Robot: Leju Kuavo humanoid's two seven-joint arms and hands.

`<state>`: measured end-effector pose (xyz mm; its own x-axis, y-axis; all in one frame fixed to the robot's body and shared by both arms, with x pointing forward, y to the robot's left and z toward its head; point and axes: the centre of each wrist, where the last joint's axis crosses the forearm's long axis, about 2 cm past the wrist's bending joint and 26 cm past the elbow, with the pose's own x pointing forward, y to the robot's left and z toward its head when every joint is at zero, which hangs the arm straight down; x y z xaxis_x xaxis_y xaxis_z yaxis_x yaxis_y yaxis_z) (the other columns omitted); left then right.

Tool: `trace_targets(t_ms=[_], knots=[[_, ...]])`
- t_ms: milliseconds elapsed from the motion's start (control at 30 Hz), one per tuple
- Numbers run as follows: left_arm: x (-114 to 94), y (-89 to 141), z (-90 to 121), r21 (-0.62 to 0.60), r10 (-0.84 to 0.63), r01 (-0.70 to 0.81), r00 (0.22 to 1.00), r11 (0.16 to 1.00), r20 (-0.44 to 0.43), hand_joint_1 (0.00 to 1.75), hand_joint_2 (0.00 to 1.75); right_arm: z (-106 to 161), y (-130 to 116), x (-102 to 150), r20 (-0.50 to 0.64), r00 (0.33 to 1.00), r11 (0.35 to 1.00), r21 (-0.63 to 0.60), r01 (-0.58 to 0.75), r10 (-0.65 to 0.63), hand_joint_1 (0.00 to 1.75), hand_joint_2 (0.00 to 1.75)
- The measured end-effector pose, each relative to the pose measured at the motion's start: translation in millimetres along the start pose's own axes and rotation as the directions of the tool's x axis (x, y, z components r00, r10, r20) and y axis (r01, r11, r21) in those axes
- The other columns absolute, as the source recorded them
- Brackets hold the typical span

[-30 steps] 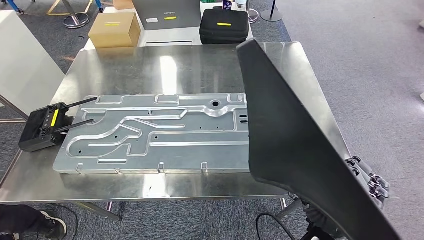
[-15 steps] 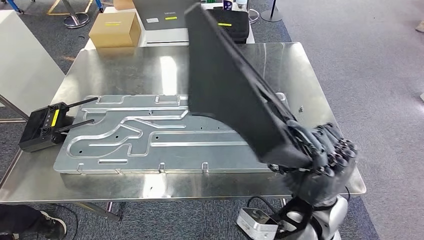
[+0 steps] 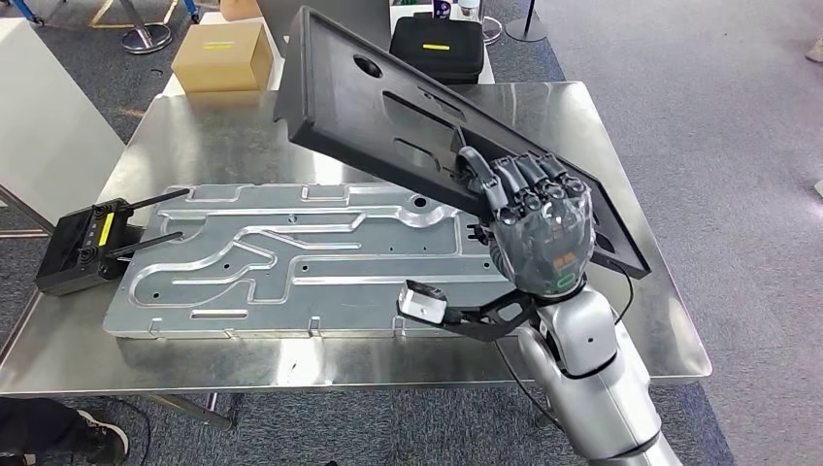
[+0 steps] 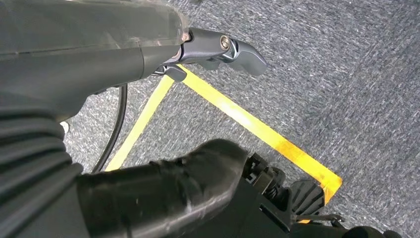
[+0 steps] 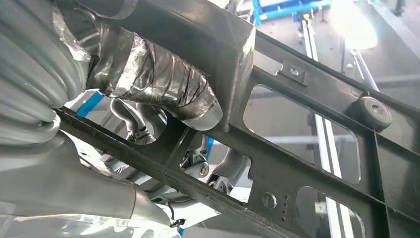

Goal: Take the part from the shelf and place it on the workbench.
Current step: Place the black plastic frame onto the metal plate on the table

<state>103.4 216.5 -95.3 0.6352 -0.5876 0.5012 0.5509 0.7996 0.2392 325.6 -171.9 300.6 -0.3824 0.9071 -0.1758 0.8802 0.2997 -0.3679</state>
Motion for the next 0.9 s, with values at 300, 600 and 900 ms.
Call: trace_targets(t_ms=[300,600,900], knots=[[7,1,-2,-0.013,-0.022,0.022,1.0,1.0,0.004,0.0,0.0,-3,46,8,-0.055,0.994,0.976,0.205,-0.079,0.092,1.67,1.75],[8,0,-2,-0.003,-0.028,0.028,1.0,1.0,0.007,0.0,0.0,35,74,25,0.062,0.989,0.92,0.363,-0.146,0.133,1.68,1.75],[9,0,-2,-0.005,-0.036,0.036,0.999,0.999,0.008,0.0,0.0,47,82,25,0.114,0.982,0.897,0.403,-0.182,0.148,1.69,1.75]])
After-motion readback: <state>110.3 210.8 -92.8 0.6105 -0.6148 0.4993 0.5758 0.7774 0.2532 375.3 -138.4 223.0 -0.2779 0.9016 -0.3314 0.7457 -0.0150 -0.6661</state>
